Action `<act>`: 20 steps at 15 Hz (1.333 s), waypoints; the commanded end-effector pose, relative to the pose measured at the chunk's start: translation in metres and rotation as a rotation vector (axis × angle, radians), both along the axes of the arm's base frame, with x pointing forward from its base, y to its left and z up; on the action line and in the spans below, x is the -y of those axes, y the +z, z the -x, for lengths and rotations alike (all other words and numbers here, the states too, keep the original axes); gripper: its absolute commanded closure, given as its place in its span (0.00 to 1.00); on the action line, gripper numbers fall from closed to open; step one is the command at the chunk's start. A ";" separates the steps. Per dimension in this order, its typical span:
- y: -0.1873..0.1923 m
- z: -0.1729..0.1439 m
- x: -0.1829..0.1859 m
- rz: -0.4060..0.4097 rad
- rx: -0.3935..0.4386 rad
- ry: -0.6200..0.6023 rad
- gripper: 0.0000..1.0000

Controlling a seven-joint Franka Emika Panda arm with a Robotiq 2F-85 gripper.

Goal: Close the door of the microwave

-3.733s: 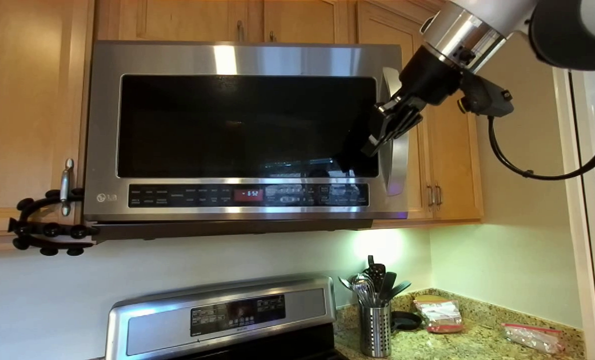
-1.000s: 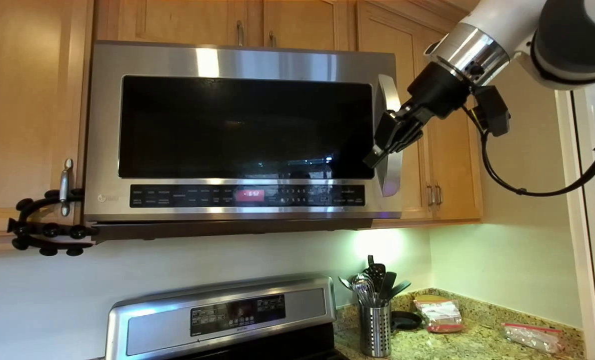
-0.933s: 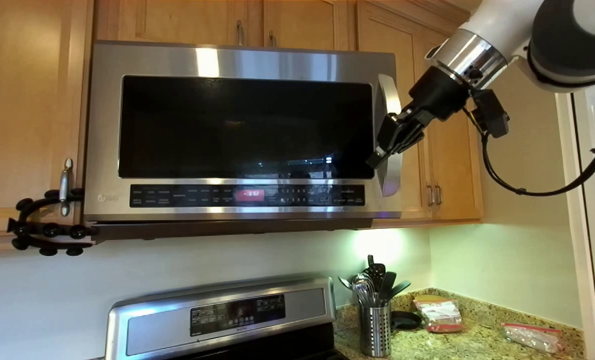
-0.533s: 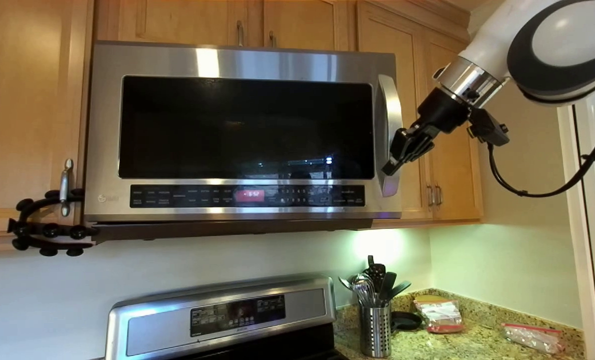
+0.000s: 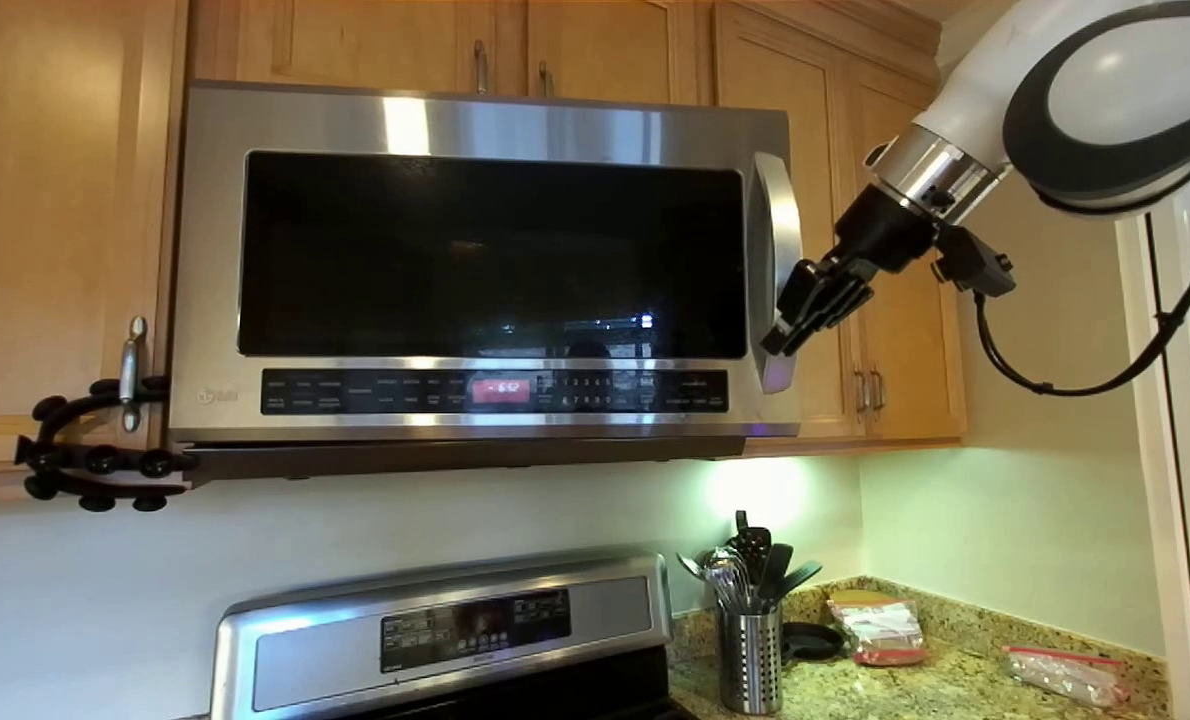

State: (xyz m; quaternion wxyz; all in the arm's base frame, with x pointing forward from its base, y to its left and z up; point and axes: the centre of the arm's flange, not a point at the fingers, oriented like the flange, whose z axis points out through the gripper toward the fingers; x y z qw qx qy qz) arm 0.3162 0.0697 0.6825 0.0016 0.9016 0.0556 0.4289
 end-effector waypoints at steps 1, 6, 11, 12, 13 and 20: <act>0.000 0.000 0.000 0.000 0.000 0.000 0.68; 0.003 -0.008 0.006 0.026 0.007 -0.027 0.37; 0.009 -0.034 0.036 0.105 0.010 -0.122 0.58; 0.009 -0.042 0.042 0.107 0.006 -0.133 0.57; 0.008 -0.050 0.048 0.099 -0.001 -0.142 0.61; -0.002 -0.108 0.072 0.077 -0.012 -0.179 0.96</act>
